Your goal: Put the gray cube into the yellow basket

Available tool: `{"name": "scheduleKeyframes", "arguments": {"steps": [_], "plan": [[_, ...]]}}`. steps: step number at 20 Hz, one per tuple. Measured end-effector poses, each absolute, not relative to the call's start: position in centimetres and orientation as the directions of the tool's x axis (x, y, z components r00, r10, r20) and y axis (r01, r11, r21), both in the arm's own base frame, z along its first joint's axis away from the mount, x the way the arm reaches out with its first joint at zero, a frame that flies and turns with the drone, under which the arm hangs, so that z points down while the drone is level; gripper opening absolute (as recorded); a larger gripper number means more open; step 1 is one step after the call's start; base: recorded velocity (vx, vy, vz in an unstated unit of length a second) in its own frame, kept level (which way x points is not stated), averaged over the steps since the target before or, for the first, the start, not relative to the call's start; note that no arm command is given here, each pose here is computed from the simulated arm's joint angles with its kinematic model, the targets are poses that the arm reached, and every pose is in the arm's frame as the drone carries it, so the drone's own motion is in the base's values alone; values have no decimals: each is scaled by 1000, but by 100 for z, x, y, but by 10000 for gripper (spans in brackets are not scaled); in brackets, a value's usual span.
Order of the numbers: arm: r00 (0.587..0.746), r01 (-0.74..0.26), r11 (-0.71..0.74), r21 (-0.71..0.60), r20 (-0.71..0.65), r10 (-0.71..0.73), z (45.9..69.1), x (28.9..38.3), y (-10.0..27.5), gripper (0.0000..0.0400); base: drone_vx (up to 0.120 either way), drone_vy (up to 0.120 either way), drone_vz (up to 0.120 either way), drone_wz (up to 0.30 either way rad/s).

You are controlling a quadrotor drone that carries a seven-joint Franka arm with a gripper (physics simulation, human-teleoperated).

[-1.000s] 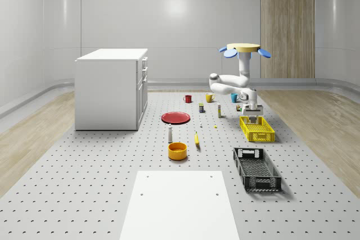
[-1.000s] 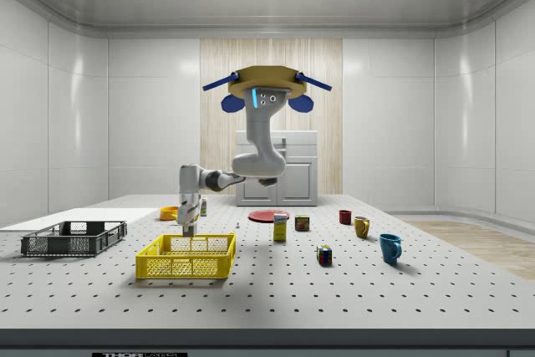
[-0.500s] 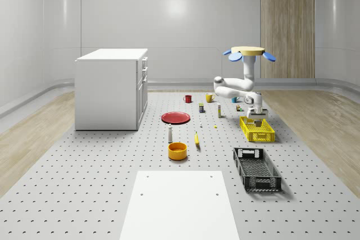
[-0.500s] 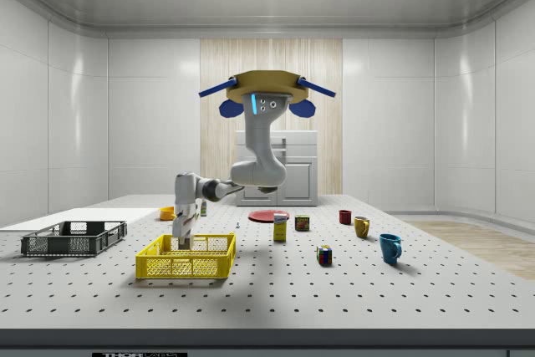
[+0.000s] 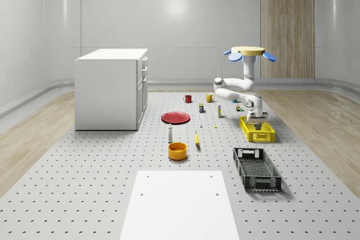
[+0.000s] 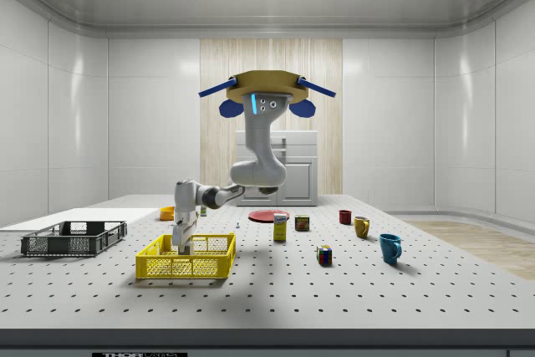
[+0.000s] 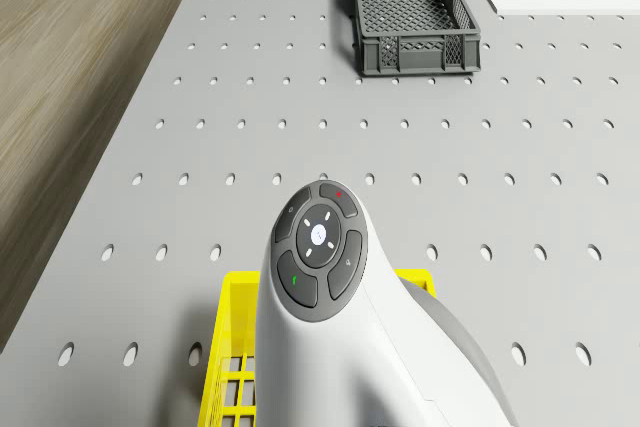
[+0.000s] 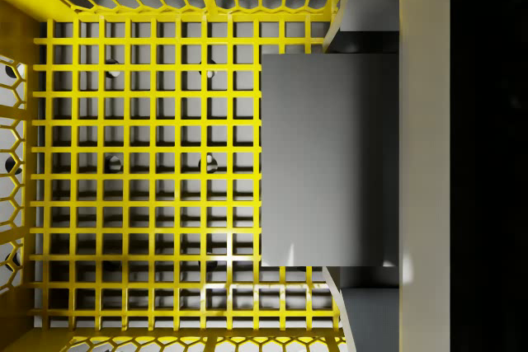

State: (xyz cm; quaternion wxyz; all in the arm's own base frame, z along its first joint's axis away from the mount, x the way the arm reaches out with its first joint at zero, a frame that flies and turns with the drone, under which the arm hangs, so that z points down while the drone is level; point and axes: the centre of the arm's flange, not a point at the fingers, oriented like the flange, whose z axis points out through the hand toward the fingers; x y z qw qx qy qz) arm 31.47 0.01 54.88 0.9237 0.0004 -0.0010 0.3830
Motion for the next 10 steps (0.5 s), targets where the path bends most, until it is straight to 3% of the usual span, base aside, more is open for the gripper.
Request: {"name": "scheduleKeyframes", "arguments": {"steps": [4,10], "plan": [[707,-708,707,0,2,708,5521,3148,1,361,0,0,0,0],[707,-707,707,0,2,707,5368,3148,1,391,0,0,0,0]]}}
